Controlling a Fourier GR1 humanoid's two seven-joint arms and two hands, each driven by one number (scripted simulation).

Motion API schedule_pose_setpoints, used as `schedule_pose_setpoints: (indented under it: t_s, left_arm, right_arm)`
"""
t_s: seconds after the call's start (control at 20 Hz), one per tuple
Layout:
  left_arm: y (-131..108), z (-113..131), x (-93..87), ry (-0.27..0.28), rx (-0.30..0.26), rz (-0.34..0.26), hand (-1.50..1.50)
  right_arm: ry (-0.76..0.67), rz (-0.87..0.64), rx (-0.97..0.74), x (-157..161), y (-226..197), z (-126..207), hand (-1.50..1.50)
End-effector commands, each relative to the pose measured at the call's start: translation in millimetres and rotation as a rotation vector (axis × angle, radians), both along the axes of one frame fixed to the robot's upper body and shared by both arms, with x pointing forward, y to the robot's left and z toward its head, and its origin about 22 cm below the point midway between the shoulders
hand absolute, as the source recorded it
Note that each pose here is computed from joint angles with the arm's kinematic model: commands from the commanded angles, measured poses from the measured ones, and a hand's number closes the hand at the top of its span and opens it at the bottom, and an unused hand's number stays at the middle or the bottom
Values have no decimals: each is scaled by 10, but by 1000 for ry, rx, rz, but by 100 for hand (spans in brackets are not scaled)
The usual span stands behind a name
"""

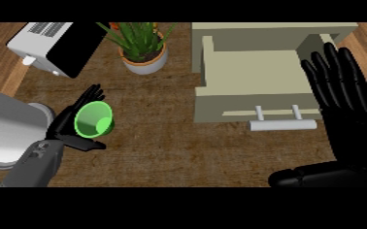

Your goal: Pick up the cup, place it into the drawer and close the drawer

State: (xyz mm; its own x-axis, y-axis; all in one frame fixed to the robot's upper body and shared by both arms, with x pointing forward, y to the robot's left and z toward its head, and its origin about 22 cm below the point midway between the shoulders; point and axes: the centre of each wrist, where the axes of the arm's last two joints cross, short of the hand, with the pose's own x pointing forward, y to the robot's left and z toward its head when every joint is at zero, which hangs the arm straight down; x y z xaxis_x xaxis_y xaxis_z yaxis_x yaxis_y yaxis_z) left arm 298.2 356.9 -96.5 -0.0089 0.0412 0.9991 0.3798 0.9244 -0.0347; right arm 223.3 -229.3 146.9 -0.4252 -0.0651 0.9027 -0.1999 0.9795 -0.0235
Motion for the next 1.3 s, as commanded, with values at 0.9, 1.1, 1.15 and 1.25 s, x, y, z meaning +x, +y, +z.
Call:
schedule_pose_setpoints:
  t_s: [0.9, 1.1, 1.15, 1.25]
  left_arm:
    - [-194, -39, 33, -79, -378, -188, 150]
    - [-463, -251, -103, -164, -316, 117, 150]
    - [-416, -310, -202, -193, -300, 238, 150]
    - [-311, -409, -389, -218, -276, 463, 150]
  right_arm:
    - [14, 4, -10, -11, 50, 24, -150]
    - [-1, -26, -10, -5, -119, 87, -150]
    - [7, -26, -23, 41, -44, 29, -150]
    - [9, -54, -25, -17, -207, -34, -150]
